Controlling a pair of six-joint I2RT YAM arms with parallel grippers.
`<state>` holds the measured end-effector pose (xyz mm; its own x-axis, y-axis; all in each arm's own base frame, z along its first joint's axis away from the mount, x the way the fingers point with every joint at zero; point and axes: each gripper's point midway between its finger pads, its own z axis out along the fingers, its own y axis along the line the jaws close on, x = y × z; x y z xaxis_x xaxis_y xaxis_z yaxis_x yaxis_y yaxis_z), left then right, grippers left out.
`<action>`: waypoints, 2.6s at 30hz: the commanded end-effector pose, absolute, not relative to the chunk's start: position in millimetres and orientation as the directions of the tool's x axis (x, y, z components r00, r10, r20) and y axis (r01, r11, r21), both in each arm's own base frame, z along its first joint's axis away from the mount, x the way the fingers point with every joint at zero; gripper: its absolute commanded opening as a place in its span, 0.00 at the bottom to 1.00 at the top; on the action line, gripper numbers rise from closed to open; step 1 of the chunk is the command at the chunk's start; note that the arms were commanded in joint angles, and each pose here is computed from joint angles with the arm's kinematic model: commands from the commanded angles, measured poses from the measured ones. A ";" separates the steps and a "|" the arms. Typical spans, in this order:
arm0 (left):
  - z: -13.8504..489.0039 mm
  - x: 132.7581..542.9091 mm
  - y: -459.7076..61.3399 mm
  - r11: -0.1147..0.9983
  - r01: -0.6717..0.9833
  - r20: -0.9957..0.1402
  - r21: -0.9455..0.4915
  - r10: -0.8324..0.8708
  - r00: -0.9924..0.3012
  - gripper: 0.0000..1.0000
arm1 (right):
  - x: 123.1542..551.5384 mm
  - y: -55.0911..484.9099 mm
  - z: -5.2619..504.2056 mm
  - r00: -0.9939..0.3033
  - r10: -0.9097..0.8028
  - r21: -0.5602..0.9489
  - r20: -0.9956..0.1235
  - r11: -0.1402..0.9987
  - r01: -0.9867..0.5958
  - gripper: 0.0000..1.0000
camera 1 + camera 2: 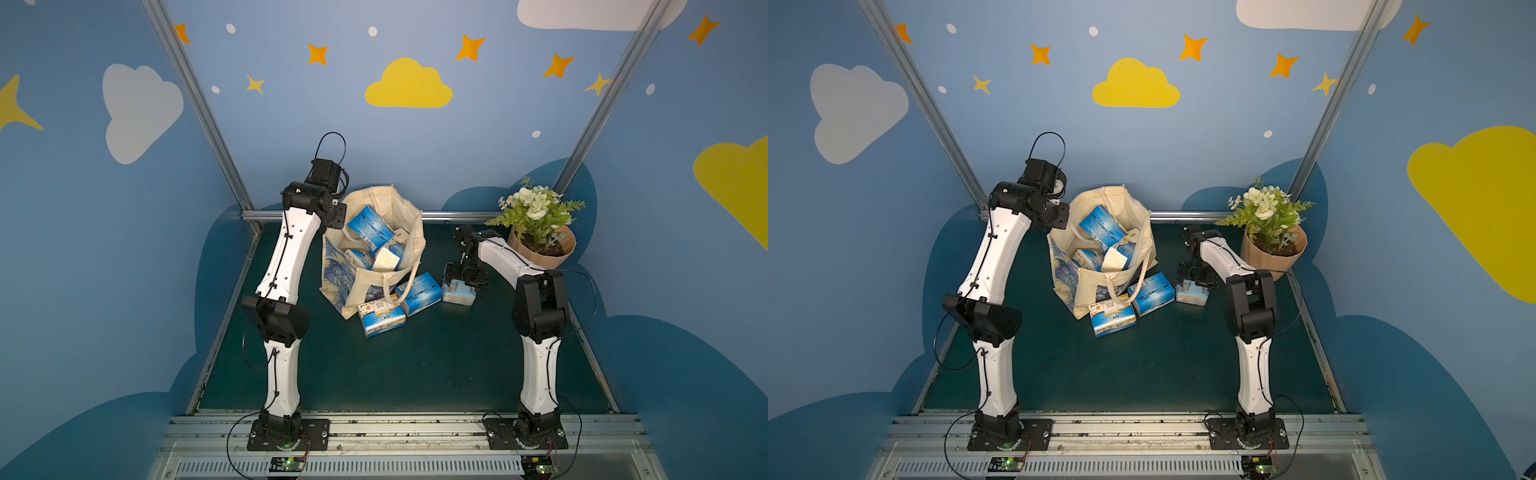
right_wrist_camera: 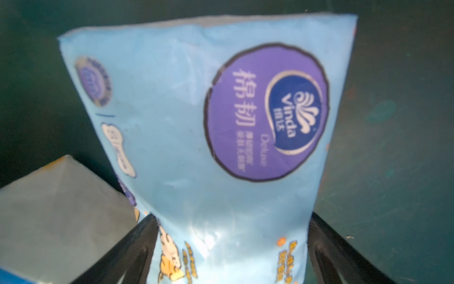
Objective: Put tissues into the canvas bag
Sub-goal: Pick up the pack of facial tissues from the center of the board, then place the pack of facial tissues in the canvas bag.
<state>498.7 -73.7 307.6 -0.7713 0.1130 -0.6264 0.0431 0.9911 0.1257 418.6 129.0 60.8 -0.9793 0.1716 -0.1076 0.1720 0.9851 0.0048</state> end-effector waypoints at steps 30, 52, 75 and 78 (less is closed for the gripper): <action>302.0 495.3 -91.3 0.995 0.099 -0.609 -0.020 0.066 -0.790 0.04 | 396.4 121.6 22.6 -0.985 0.171 0.125 0.021 0.977 0.173 0.76; 301.2 494.9 -104.0 0.993 0.120 -0.612 -0.022 0.081 -0.787 0.05 | 414.4 147.5 287.2 -0.832 0.090 0.292 -0.548 0.952 -0.089 0.36; 302.0 492.8 -116.7 0.990 0.136 -0.615 -0.027 0.091 -0.784 0.05 | 424.4 377.2 358.0 -0.570 -0.172 0.373 -0.803 0.600 -0.707 0.54; 301.8 491.5 -117.1 0.990 0.138 -0.612 -0.026 0.094 -0.786 0.05 | 431.4 381.0 343.6 -0.592 -0.198 0.363 -0.781 0.628 -0.689 0.69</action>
